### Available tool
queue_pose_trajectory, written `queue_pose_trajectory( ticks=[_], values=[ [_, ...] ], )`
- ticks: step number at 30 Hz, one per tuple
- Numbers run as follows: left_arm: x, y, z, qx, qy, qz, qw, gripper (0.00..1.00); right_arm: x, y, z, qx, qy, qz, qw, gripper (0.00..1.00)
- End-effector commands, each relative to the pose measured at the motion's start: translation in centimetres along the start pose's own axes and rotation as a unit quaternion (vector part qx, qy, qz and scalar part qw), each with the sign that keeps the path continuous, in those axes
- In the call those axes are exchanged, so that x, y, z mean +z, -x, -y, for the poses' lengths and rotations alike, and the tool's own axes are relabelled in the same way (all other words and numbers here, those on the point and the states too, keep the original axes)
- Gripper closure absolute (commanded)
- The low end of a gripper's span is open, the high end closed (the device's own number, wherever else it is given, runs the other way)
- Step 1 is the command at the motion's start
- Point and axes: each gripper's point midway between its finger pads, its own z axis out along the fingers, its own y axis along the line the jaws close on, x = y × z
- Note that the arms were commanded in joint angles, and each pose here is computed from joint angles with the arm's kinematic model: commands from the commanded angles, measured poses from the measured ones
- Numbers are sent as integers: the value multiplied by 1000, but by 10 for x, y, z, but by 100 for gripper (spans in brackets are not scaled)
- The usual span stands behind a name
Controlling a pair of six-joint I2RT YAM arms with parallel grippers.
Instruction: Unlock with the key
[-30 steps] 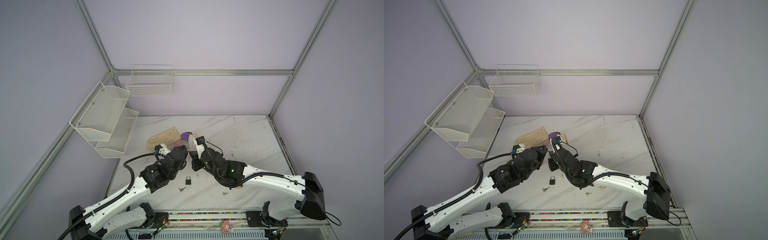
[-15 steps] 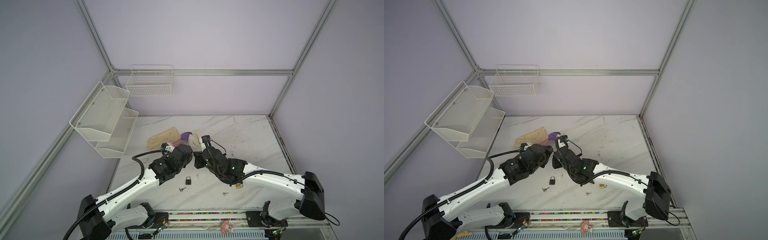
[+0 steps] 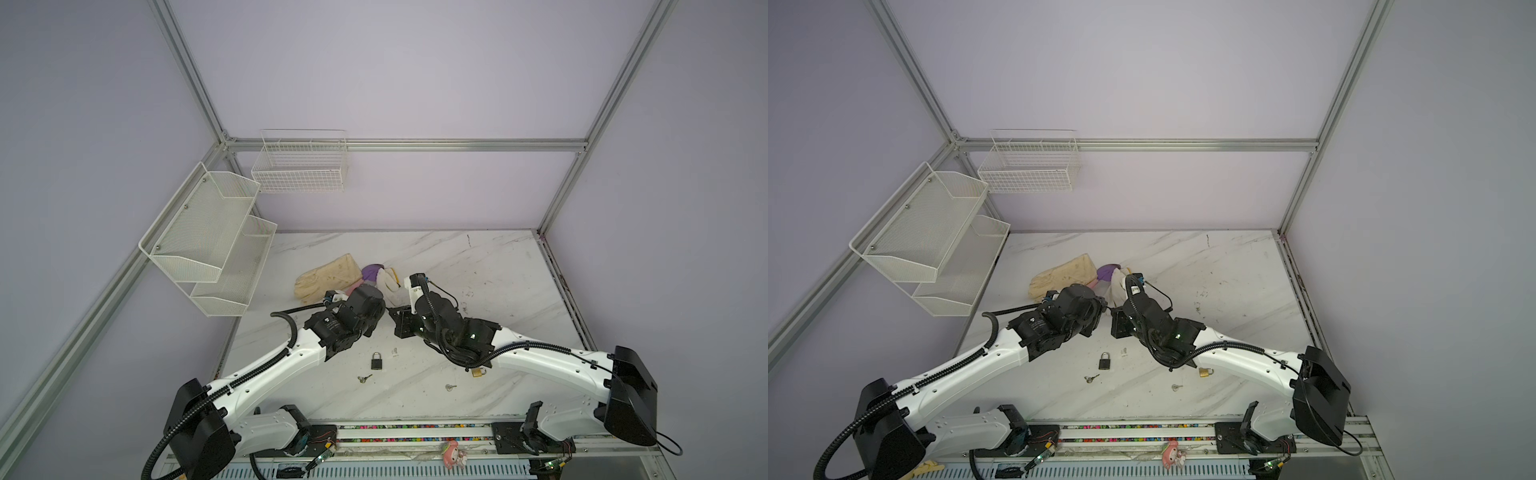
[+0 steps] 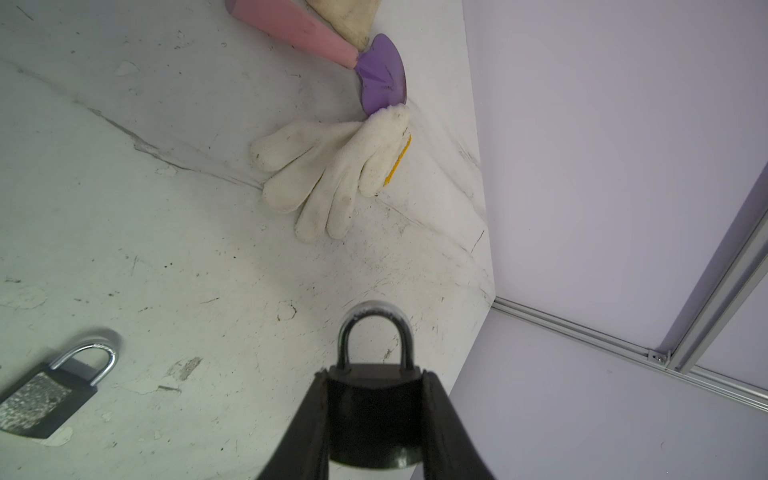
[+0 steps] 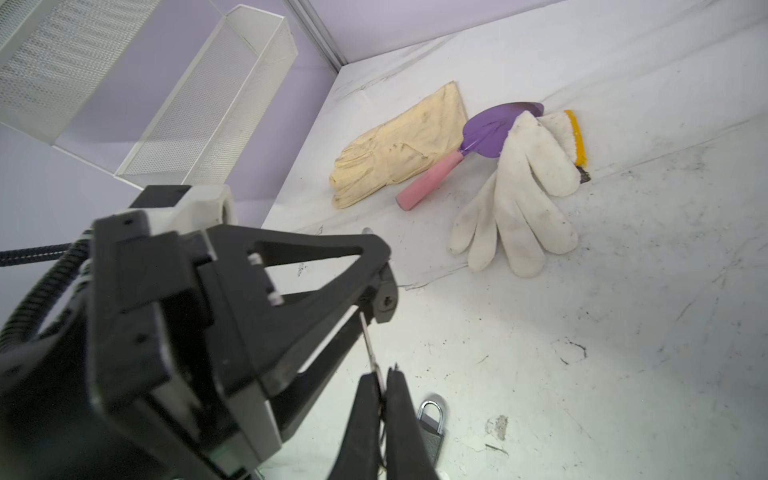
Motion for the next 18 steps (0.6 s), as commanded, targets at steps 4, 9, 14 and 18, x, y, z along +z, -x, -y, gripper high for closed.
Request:
queue_pose_trajectory(
  ticks=[4, 9, 14, 18],
  values=[
    [-13, 5, 18, -32, -32, -5, 999, 100, -5, 18, -6, -9, 44, 21, 999, 100],
    [-14, 5, 20, -40, -39, -13, 998, 100, -3, 18, -14, -30, 74, 32, 996, 100],
    [-14, 7, 21, -51, -45, -24, 997, 100, -1, 15, -11, -39, 74, 32, 996, 100],
    [-16, 8, 21, -53, -48, -30, 997, 100, -2, 12, -9, -47, 77, 32, 995, 100]
  ],
)
